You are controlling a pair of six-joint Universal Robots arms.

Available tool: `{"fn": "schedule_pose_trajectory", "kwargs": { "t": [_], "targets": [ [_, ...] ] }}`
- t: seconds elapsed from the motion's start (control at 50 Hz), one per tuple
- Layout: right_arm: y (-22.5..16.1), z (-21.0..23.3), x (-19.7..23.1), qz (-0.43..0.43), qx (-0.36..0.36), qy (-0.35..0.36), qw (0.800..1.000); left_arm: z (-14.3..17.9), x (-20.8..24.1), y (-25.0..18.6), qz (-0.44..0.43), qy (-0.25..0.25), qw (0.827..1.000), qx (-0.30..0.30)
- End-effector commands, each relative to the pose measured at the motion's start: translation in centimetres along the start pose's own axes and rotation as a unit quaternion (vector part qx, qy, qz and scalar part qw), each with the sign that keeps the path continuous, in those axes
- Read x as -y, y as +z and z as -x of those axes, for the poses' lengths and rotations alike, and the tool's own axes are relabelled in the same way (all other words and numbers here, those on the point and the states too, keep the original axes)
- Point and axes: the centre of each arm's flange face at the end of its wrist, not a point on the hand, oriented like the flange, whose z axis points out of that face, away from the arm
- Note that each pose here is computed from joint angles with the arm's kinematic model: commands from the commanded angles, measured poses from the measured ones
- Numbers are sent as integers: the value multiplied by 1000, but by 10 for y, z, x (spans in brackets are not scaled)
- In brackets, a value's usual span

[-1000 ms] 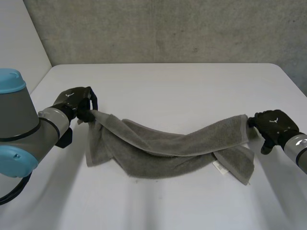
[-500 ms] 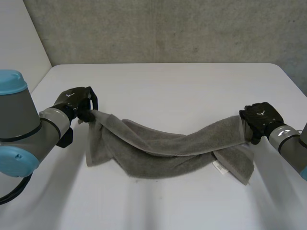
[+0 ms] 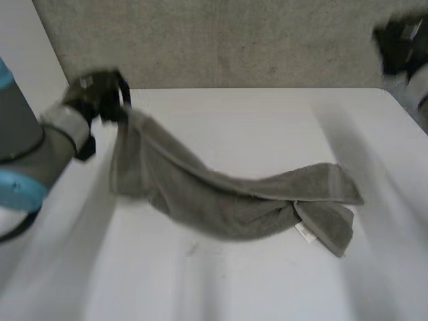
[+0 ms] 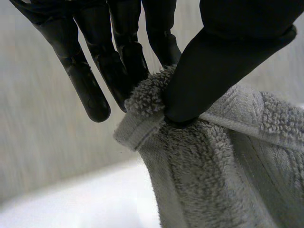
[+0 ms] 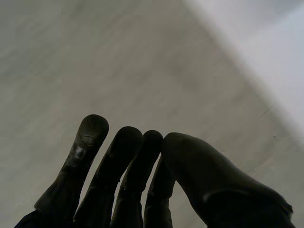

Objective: Fold the towel.

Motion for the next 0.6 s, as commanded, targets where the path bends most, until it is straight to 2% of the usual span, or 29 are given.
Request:
{"fn": "schedule_pose_trajectory", "kwargs": {
  "t": [0.02,0.08,0.14,0.16,0.18,0.2,0.22,0.24,0.26,0.28,0.3,0.32,0.34,0.36,0.44,0.5,0.6],
  "targets": [
    [24,-54,114,-165,-107,39,980,-13,129,13,-203,-5,979,-1],
    [24,-62,129,-180,-124,51,974,-11,145,12,-228,-18,974,8],
    [20,-50,110,-125,-97,59,986,-6,151,10,-228,-43,972,22],
    [16,-39,92,-81,-71,67,992,-5,142,8,-204,-56,977,26],
    [16,-39,92,-80,-71,67,992,-3,128,8,-174,-64,982,30],
    [10,-25,74,-33,-40,74,996,-3,128,8,-174,-64,982,30],
    [0,-8,50,27,-1,83,996,0,110,8,-138,-68,987,37],
    [-1,-8,49,27,-1,83,996,1,89,7,-102,-70,991,42],
    [-13,9,27,83,37,92,992,1,89,7,-102,-70,991,42],
    [-28,25,5,135,72,101,983,4,70,5,-74,-69,994,48],
    [-28,26,5,136,73,101,983,6,54,4,-51,-70,995,53],
    [-47,42,-18,189,104,108,970,6,54,4,-51,-70,995,53],
    [-47,42,-18,189,104,108,970,9,42,3,-38,-71,995,57],
    [-63,54,-35,222,124,113,960,12,32,2,-28,-71,995,61],
    [-91,75,-59,254,149,121,948,13,19,-1,-17,-72,995,64],
    [-105,83,-65,257,153,121,947,13,16,-7,-12,-72,995,64],
    [-132,120,-66,237,187,121,946,11,23,-16,-19,-75,995,63]
  ]
}}
